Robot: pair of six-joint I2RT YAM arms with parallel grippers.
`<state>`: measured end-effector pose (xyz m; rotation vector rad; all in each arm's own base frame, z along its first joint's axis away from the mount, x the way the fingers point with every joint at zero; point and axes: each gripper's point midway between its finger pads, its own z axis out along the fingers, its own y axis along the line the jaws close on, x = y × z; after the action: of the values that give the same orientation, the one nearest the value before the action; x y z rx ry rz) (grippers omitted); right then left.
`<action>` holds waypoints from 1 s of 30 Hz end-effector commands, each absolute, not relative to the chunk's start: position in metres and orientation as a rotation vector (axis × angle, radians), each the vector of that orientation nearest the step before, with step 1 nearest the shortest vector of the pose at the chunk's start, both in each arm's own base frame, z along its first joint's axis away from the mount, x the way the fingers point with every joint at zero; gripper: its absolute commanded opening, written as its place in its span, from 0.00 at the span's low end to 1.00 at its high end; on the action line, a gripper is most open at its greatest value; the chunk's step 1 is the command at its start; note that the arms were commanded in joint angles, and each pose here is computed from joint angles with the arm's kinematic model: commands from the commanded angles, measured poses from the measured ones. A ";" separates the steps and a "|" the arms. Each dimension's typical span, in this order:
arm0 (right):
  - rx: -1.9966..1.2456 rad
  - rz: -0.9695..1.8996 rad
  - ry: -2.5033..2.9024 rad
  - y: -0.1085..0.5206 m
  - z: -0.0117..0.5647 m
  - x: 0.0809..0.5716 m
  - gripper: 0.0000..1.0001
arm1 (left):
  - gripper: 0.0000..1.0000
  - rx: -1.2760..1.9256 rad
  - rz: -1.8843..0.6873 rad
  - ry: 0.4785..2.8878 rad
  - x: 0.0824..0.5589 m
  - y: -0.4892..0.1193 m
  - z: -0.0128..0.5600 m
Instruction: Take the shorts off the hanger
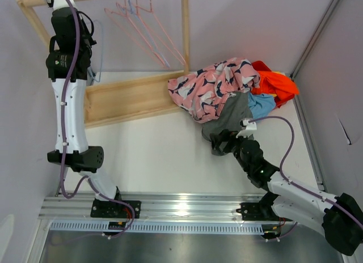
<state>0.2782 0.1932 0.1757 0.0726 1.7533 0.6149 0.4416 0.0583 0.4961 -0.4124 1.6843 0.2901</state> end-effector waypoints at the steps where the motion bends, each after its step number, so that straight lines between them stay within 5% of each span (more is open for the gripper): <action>1: 0.062 0.746 1.651 0.201 0.190 0.271 0.99 | 0.00 -0.408 0.275 1.508 0.455 0.067 0.540; 16: 0.008 0.803 1.679 0.208 0.179 0.270 0.99 | 0.00 -0.402 0.230 1.508 0.523 0.076 0.511; 23: 0.009 0.791 1.701 0.211 0.176 0.274 0.99 | 0.02 -0.401 0.188 1.596 0.508 0.070 0.492; 26: 0.012 0.788 1.698 0.210 0.177 0.274 0.99 | 0.20 -0.392 0.167 1.604 0.487 0.066 0.491; 27: 0.015 0.788 1.698 0.210 0.177 0.274 1.00 | 0.39 -0.391 0.166 1.619 0.484 0.065 0.483; 30: 0.019 0.781 1.699 0.210 0.179 0.273 0.99 | 0.72 -0.396 0.160 1.634 0.459 0.063 0.478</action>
<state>0.2682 0.2056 0.1516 -0.0067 1.7697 0.7462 0.4977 0.0696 0.4320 -0.3960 1.7497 0.2214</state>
